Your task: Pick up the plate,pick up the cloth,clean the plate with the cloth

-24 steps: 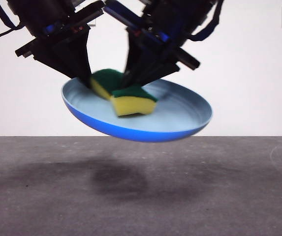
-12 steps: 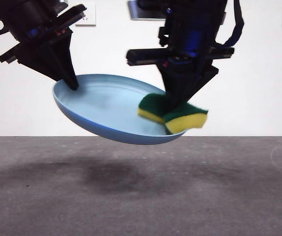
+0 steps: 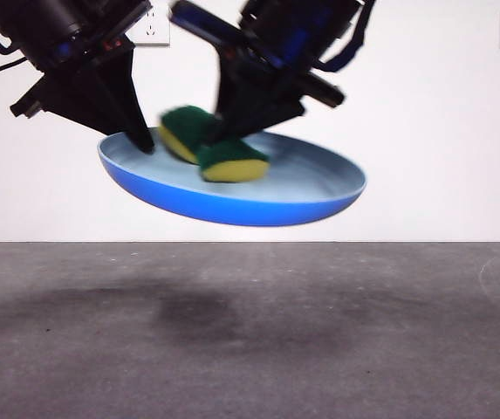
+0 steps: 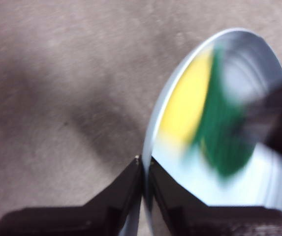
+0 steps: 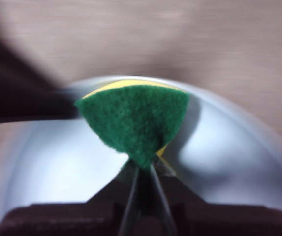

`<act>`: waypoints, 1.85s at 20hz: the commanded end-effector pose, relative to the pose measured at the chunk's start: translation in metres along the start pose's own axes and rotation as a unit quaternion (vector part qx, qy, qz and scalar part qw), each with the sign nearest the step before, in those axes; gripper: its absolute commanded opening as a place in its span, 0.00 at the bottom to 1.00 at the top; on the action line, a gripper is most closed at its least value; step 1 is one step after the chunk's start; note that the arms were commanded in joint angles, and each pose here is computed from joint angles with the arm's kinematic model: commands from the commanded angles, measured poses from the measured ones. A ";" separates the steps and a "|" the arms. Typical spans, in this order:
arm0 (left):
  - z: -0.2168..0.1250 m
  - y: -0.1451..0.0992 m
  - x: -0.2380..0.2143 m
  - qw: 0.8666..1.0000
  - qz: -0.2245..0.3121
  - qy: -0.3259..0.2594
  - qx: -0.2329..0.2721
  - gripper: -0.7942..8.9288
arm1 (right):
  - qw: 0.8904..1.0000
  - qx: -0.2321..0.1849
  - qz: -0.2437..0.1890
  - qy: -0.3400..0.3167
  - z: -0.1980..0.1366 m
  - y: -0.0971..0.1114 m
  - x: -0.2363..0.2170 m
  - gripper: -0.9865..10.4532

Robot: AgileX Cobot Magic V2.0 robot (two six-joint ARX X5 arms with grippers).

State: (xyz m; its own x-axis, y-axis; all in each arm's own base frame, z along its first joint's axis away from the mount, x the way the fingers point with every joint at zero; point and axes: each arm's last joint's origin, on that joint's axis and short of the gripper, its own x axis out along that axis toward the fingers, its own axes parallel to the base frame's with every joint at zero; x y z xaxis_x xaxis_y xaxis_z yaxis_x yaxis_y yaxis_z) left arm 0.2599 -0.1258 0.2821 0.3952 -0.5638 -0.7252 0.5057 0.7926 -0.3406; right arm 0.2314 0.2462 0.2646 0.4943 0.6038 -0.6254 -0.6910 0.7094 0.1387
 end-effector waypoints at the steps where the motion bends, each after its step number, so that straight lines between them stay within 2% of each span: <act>1: 0.005 -0.005 0.000 0.999 -0.032 -0.023 0.013 0.07 | 0.998 -0.005 0.045 0.033 -0.009 0.016 0.005 0.07; 3: 0.007 -0.005 -0.001 0.999 -0.032 -0.033 0.014 0.07 | 0.995 -0.014 0.055 0.077 -0.019 0.025 0.004 0.07; 6: 0.006 -0.002 -0.001 0.999 -0.017 -0.030 0.008 0.07 | 0.987 -0.033 0.031 0.155 -0.034 0.025 0.001 0.07; 7: 0.005 0.000 -0.002 1.000 -0.016 -0.026 0.005 0.07 | 0.983 -0.039 0.003 0.177 -0.039 0.022 -0.001 0.07; 9: 0.003 0.000 -0.002 1.000 -0.014 -0.015 0.002 0.07 | 0.974 -0.059 -0.082 0.203 -0.044 0.015 -0.004 0.07; 12: -0.002 0.002 -0.002 1.000 -0.011 0.009 -0.006 0.07 | 0.954 -0.075 -0.215 0.194 -0.043 -0.003 -0.006 0.07; 13: -0.003 0.002 -0.002 1.000 -0.012 0.016 -0.008 0.07 | 0.951 -0.072 -0.243 0.179 -0.039 -0.008 -0.006 0.07; 15: -0.006 0.002 -0.002 0.999 -0.015 0.029 -0.002 0.07 | 0.954 -0.059 -0.255 0.149 -0.033 -0.015 -0.005 0.07; 17: -0.008 0.002 -0.002 0.999 -0.020 0.038 -0.004 0.07 | 0.962 -0.042 -0.246 0.115 -0.026 -0.020 -0.003 0.07; 20: -0.008 -0.001 -0.002 0.999 -0.027 0.042 0.000 0.07 | 0.979 -0.021 -0.193 0.066 -0.015 -0.023 0.000 0.07; 23: -0.008 -0.002 -0.001 0.999 -0.028 0.042 0.002 0.07 | 0.995 0.001 -0.092 0.028 -0.007 -0.017 0.003 0.07; 24: -0.008 -0.002 -0.001 0.999 -0.028 0.039 0.003 0.07 | 0.999 0.012 -0.044 0.022 -0.005 -0.014 0.004 0.07; 27: -0.006 -0.002 -0.001 0.999 -0.027 0.029 0.007 0.07 | 0.998 0.018 0.048 0.031 -0.006 -0.004 0.004 0.07; 30: -0.004 0.001 -0.002 1.000 -0.014 0.018 0.007 0.07 | 0.996 0.010 0.054 0.066 -0.013 0.006 0.004 0.07; 32: -0.003 0.007 -0.003 0.999 0.048 0.013 0.014 0.07 | 0.993 0.013 0.053 0.101 -0.020 0.006 0.002 0.07; 35: -0.002 0.017 -0.004 0.983 0.180 0.009 0.031 0.07 | 0.991 0.016 0.047 0.128 -0.024 0.005 -0.006 0.07; 37: -0.001 0.026 -0.001 0.978 0.207 0.010 0.030 0.07 | 0.991 0.015 0.046 0.123 -0.022 0.006 -0.017 0.07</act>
State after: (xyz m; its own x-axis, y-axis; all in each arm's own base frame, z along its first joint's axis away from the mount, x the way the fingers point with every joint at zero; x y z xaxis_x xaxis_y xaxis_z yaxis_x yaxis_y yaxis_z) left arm 0.2688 -0.1044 0.2763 0.5618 -0.1980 -0.8032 0.3397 0.9405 0.0057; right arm 0.2096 0.2334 0.2569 0.2773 0.5516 -0.7867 -0.7075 0.6712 0.2212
